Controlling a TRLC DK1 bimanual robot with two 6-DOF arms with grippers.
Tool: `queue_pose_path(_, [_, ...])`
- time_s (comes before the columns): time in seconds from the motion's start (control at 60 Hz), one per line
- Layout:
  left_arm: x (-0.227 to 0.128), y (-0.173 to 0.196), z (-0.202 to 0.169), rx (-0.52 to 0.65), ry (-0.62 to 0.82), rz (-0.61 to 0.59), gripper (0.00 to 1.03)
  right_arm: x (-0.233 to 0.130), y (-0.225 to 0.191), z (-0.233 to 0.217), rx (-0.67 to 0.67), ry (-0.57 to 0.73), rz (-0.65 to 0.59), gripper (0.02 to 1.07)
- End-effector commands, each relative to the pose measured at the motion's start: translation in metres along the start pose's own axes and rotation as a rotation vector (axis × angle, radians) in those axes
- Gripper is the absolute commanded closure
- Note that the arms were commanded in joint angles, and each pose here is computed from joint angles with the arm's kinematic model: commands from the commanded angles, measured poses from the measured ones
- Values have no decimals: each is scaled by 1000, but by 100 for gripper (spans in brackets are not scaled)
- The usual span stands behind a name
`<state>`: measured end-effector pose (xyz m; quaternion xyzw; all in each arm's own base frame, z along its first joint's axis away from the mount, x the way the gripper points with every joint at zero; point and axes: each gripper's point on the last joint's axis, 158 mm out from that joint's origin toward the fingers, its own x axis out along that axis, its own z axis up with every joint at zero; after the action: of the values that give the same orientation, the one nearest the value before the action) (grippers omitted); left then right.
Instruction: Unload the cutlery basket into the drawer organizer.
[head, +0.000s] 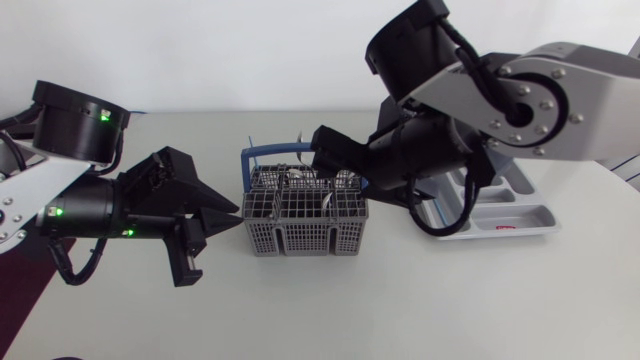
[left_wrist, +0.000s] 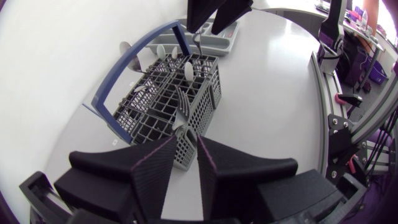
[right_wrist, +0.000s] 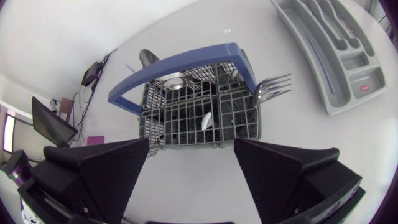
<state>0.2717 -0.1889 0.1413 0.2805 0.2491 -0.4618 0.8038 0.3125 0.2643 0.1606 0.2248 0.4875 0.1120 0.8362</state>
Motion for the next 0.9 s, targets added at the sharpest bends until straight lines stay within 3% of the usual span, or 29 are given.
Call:
queue_pose_path(0.0, [4, -2, -13, 7, 21, -5, 64, 10, 0, 1, 80, 34, -30, 12])
queue_pose_path(0.2, [8, 0, -17, 2, 28, -4, 64, 30, -3, 0, 120, 81, -97, 17])
queue_pose_path(0.3, [11, 3, -19, -2, 32, -1, 64, 39, -7, 3, 166, 86, -126, 34])
queue_pose_path(0.467, [13, 6, -20, -3, 31, 2, 63, 49, -16, 6, 220, 92, -156, 45])
queue_pose_path(0.667, [18, 8, -20, -9, 34, -4, 63, 58, -18, 0, 248, 138, -149, 45])
queue_pose_path(0.75, [18, 9, -18, -10, 31, -3, 63, 64, -14, 1, 256, 128, -138, 57])
queue_pose_path(0.883, [19, 9, -16, -13, 30, -5, 63, 69, -8, 3, 258, 102, -121, 60])
